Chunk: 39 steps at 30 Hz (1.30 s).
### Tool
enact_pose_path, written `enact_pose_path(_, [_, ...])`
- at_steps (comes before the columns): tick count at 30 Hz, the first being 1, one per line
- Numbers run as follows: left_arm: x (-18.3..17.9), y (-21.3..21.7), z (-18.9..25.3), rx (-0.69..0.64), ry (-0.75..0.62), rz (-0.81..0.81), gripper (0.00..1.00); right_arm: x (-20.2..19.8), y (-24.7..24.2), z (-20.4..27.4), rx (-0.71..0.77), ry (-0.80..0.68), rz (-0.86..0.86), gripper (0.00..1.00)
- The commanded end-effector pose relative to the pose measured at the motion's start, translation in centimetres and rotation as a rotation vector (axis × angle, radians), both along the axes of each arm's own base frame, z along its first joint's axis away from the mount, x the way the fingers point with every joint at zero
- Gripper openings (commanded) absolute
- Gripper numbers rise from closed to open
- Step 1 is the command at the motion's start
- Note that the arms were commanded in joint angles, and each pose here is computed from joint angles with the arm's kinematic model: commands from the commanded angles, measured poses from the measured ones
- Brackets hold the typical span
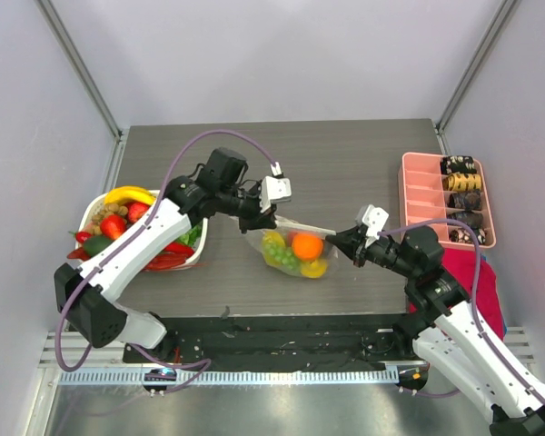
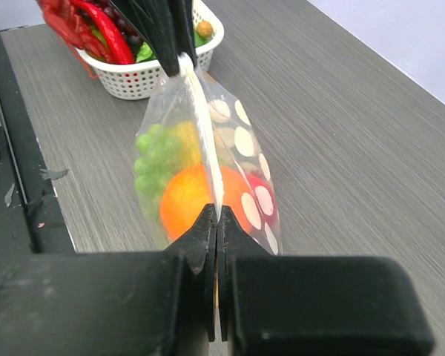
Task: Place the food in the zip-top bag and seal the zipper
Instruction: Zip the zipper food storage bag at the center of the board.
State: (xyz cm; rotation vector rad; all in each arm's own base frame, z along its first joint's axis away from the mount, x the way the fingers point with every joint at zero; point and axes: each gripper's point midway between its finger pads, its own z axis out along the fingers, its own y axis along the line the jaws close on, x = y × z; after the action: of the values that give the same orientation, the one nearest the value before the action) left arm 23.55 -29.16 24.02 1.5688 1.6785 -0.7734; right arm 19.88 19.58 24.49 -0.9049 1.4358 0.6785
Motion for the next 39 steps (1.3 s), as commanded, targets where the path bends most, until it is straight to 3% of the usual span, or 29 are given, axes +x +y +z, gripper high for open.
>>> enact_pose_path(1, [1.1,3.7,-0.1,0.064,-0.043,0.084,0.0,0.8,-1.1,1.5,0.009,-0.062,-0.08,0.01])
enact_pose_path(18, [3.4,12.2,-1.7,0.146,-0.037,0.264,0.0,1.4,-2.8,0.4,-0.035,-0.038,-0.183,0.01])
enact_pose_path(26, [3.3,13.1,-1.6,0.136,-0.038,0.284,0.02,1.2,-2.1,0.3,-0.037,-0.013,-0.139,0.01])
enact_pose_path(29, [3.1,11.9,-0.5,0.087,-0.003,0.288,0.27,0.8,-1.3,0.6,-0.03,0.003,-0.091,0.01])
enact_pose_path(30, [3.2,11.4,0.5,0.065,-0.005,0.288,0.42,0.7,-1.2,0.9,-0.03,0.002,-0.08,0.01])
enact_pose_path(33, [3.0,9.4,2.5,0.01,-0.013,0.274,0.59,0.4,-0.6,1.0,-0.031,0.016,-0.041,0.01])
enact_pose_path(39, [0.3,4.5,2.5,0.01,-0.097,0.135,0.72,0.1,-0.3,0.9,-0.034,0.027,-0.013,0.01])
